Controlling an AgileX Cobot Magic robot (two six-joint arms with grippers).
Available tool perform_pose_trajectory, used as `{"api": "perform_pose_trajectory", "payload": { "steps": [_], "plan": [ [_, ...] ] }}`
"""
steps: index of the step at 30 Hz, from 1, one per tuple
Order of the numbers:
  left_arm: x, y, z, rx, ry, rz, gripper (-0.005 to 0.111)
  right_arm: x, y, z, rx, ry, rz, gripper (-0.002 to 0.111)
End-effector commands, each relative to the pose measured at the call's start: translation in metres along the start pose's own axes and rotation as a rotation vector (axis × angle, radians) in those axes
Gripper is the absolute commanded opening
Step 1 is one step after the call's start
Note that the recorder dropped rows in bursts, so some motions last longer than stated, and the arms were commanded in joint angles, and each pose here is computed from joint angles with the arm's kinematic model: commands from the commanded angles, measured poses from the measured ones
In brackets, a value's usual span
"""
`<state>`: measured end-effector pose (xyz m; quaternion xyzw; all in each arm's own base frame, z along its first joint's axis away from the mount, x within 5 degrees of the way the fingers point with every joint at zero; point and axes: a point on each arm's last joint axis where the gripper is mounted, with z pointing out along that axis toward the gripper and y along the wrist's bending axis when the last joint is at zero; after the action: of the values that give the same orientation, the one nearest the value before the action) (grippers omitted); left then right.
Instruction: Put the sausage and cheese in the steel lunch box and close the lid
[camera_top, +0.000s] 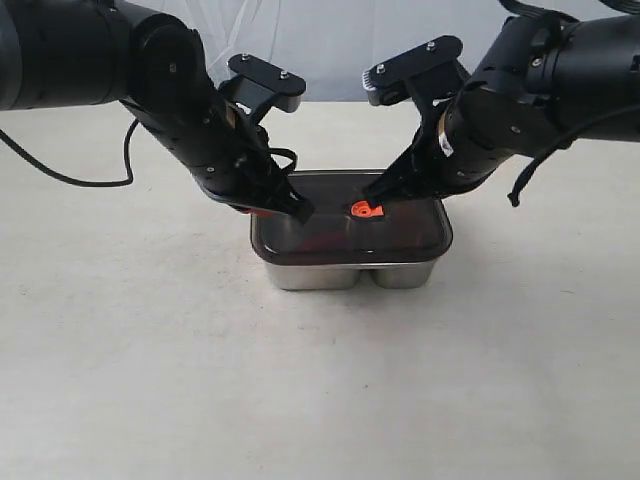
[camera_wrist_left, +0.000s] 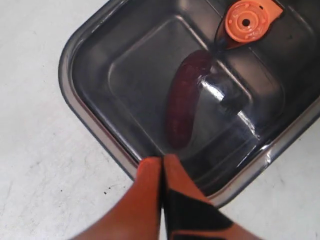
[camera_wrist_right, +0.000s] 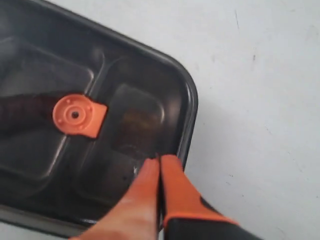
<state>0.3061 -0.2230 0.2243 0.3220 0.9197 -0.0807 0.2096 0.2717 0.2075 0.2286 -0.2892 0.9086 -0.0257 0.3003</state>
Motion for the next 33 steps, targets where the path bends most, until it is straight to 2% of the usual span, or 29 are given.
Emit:
{"api": "perform_pose_trajectory", "payload": {
  "steps": [1,5,13,26,33],
  "plan": [
    [-0.005,0.000,-0.003,0.007,-0.040,-0.011,0.000,-0.005,-0.028,0.005,-0.010,-0.044,0.140,-0.001],
    [-0.003,0.000,0.006,0.006,-0.020,-0.003,0.000,-0.006,-0.039,0.008,-0.011,-0.065,0.174,-0.001],
    [0.003,0.001,0.032,0.008,0.048,-0.004,0.000,-0.008,-0.028,0.018,-0.103,-0.081,0.170,-0.001],
    [0.007,0.001,0.045,0.008,0.082,0.012,0.000,0.013,-0.010,0.066,-0.164,0.095,0.153,-0.001],
    [0.017,0.001,0.063,0.018,0.182,0.008,0.000,0.020,-0.007,0.076,-0.164,0.149,0.151,-0.001]
  ]
}}
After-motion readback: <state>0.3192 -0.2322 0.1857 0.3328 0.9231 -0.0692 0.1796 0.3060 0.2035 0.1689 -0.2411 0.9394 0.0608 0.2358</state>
